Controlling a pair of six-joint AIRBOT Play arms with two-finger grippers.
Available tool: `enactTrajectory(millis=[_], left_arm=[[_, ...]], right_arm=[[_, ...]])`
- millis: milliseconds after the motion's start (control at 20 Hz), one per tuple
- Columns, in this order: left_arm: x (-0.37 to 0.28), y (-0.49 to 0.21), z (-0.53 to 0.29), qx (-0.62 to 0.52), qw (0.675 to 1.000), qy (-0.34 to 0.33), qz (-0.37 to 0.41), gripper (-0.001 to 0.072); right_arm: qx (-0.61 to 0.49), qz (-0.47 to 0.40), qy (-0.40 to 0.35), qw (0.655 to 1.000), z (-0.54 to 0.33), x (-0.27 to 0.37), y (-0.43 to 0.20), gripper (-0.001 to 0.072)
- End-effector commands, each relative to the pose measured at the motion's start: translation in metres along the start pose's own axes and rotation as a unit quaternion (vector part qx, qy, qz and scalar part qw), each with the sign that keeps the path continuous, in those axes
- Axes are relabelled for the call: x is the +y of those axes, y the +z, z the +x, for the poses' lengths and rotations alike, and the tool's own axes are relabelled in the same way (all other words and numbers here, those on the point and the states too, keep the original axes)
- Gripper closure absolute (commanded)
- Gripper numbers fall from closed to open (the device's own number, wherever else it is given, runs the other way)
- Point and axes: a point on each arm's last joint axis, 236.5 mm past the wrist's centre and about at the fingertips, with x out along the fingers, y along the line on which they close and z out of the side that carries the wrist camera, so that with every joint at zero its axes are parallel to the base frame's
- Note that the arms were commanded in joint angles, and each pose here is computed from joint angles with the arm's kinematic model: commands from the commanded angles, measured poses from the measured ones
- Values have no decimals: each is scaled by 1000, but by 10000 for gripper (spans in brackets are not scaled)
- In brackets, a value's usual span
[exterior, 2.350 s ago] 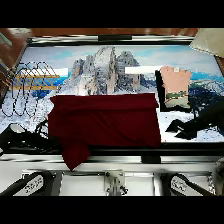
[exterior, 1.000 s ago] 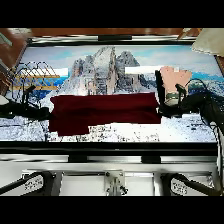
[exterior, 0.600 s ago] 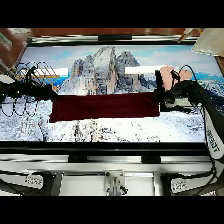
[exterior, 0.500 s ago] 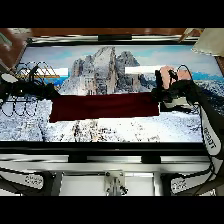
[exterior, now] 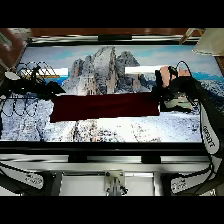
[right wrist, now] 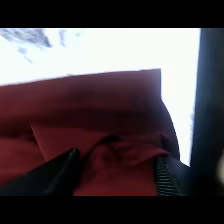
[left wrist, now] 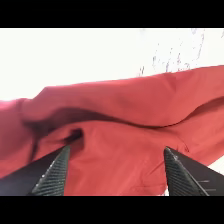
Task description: Fold the shirts.
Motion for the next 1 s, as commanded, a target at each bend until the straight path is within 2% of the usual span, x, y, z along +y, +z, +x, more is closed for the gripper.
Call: enactTrajectory(millis=[0, 250, 450, 600, 700, 950], left_arm=[[-14, -8, -19, 20, 1000, -12, 12, -6], [-37, -19, -29, 32, 998, -20, 40, -5], [-45, -21, -30, 33, 998, -21, 49, -5], [-45, -22, -30, 36, 998, -22, 49, -5], [-45, -22, -30, 36, 998, -22, 49, -5], [-47, -27, -30, 46, 997, -24, 50, -5]], right_arm=[[32, -11, -40, 999, -4, -23, -13, 45], [59, 2, -13, 998, 17, -7, -27, 45], [34, 8, 63, 997, -3, 35, -15, 46], [13, -17, 30, 999, -36, 23, -6, 46], [53, -9, 7, 999, -50, 3, -25, 46], [130, 33, 5, 991, -38, -24, -79, 46]])
